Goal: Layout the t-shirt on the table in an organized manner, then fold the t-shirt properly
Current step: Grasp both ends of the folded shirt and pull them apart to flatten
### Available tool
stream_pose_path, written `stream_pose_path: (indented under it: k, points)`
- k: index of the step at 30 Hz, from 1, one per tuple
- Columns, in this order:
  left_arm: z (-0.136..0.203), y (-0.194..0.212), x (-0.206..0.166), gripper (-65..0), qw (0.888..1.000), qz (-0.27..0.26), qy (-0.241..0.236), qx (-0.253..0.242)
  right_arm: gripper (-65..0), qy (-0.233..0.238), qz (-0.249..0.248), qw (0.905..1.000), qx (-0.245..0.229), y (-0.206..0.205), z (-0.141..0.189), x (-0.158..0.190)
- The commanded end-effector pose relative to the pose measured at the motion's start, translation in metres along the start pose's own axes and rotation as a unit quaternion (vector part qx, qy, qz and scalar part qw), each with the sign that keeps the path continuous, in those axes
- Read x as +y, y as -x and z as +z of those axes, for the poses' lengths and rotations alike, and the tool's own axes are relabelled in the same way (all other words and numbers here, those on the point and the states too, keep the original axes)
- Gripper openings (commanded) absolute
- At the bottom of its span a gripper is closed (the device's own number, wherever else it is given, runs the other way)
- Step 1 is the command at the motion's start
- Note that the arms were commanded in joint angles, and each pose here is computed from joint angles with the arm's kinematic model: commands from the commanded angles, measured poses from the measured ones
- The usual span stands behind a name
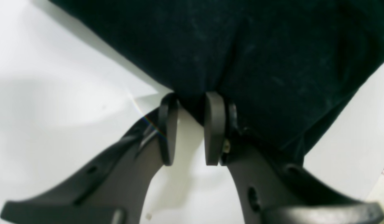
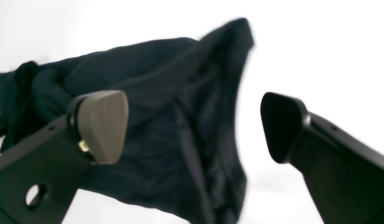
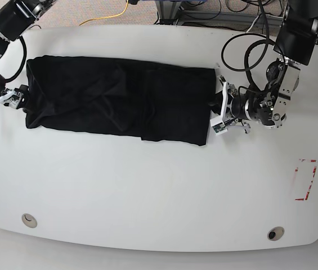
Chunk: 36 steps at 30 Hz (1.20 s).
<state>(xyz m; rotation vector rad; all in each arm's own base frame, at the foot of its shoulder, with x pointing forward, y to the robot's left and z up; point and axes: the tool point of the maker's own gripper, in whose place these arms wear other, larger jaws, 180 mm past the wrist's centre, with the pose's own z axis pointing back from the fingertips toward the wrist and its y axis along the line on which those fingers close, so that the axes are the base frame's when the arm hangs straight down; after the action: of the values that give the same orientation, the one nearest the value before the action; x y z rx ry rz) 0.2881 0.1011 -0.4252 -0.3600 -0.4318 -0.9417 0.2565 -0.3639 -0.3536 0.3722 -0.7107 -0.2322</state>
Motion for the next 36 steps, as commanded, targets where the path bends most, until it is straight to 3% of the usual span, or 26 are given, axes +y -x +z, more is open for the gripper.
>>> stream_pose_path:
  k: [1,17,24,31,36]
  points:
    - [0.011,0.044,0.022,-51.2,0.994,-0.009,-0.043,0.098,0.0,-0.006,-0.006,0.9999,-0.014,-0.01,0.002,-0.004]
    - [0.04,0.062,0.053,-51.2,0.991,0.044,-0.089,0.087,0.0,-0.012,-0.035,0.9992,0.013,0.018,-0.005,-0.008]
    - [0.037,0.067,0.045,-51.2,0.992,0.044,-0.082,0.091,0.0,-0.044,-0.062,0.9957,0.053,0.056,-0.025,0.015]
    - [0.036,0.06,0.035,-51.2,0.993,0.029,-0.079,0.082,0.0,-0.082,-0.091,0.9906,0.061,0.081,-0.048,0.045]
    - [0.036,0.062,0.034,-51.2,0.993,0.029,-0.078,0.086,0.0,-0.102,-0.083,0.9886,0.073,0.088,-0.059,0.065]
